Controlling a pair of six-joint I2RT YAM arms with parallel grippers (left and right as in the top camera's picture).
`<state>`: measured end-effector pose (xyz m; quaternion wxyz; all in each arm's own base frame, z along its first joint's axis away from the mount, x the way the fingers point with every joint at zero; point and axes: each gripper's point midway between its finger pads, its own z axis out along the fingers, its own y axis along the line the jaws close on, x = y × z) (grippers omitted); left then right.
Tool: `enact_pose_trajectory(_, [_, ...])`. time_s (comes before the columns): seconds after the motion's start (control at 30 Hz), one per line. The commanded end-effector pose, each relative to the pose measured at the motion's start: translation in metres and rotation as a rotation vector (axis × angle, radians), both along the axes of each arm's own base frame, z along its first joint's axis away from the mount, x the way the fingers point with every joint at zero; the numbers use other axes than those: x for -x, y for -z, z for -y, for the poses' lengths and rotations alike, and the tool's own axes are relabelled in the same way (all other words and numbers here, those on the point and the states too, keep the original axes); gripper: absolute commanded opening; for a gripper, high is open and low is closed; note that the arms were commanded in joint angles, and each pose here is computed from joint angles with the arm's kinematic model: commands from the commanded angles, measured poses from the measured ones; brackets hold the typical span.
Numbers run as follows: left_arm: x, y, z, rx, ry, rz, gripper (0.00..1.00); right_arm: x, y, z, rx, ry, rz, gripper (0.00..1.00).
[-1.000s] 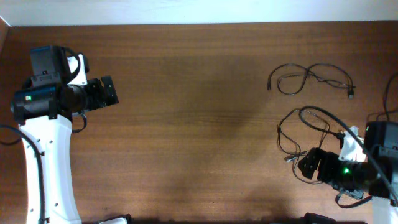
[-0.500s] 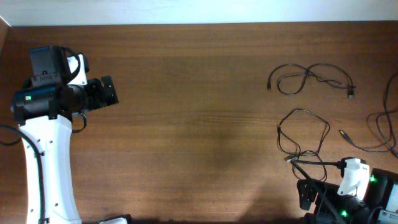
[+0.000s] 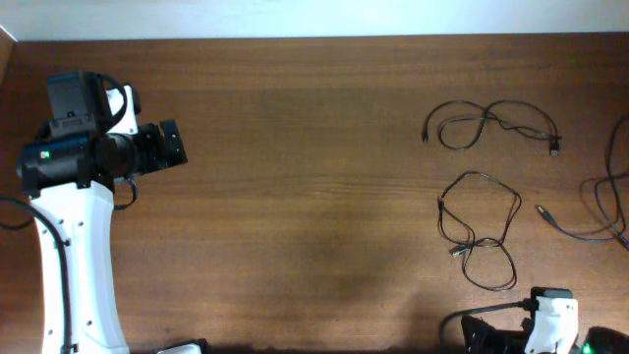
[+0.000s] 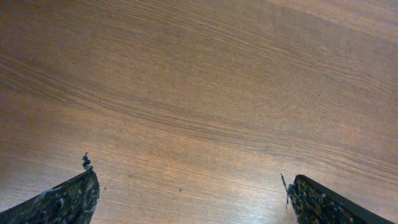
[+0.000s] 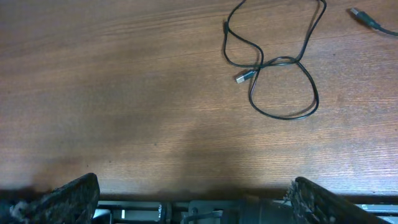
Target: Untangle cables
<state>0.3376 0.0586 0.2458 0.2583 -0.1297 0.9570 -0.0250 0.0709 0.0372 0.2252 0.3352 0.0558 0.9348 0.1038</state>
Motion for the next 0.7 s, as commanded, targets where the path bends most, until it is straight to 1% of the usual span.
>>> enact_pose_trajectory(0.0, [0.0, -0.004, -0.001, 0.004, -0.014, 0.013, 0.99, 0.01, -0.002, -0.005, 0.013, -0.018, 0.078, 0.99])
enact_pose_trajectory(0.13, [0.0, -0.004, -0.001, 0.004, -0.014, 0.014, 0.99, 0.022, 0.001, -0.009, 0.029, -0.029, 0.115, 0.99])
enact_pose_trajectory(0.2, [0.0, -0.004, -0.001, 0.004, -0.014, 0.013, 0.99, 0.025, 0.001, -0.018, 0.051, -0.127, 0.129, 0.98])
enact_pose_trajectory(0.33, [0.0, -0.004, -0.001, 0.004, -0.014, 0.013, 0.99, 0.027, 0.009, -0.021, 0.043, -0.16, 0.125, 0.98])
enact_pose_trajectory(0.37, [0.0, -0.004, -0.001, 0.004, -0.014, 0.014, 0.99, 0.028, 0.009, -0.022, 0.042, -0.187, 0.126, 0.98])
enact_pose_trajectory(0.4, [0.0, -0.004, -0.001, 0.003, -0.014, 0.014, 0.99, 0.033, 0.009, -0.025, 0.037, -0.267, 0.129, 0.98])
enact_pose_trajectory(0.5, [0.0, -0.004, -0.001, 0.004, -0.014, 0.014, 0.99, 0.038, 0.011, -0.029, 0.023, -0.349, 0.124, 0.99])
enact_pose_trajectory(0.6, [0.0, -0.004, -0.001, 0.003, -0.014, 0.014, 0.99, 0.033, 0.012, -0.03, 0.008, -0.341, 0.122, 0.98])
enact_pose_trajectory(0.67, [0.0, -0.004, -0.001, 0.004, -0.014, 0.014, 0.99, 0.029, 0.007, -0.03, -0.049, -0.28, 0.128, 0.98])
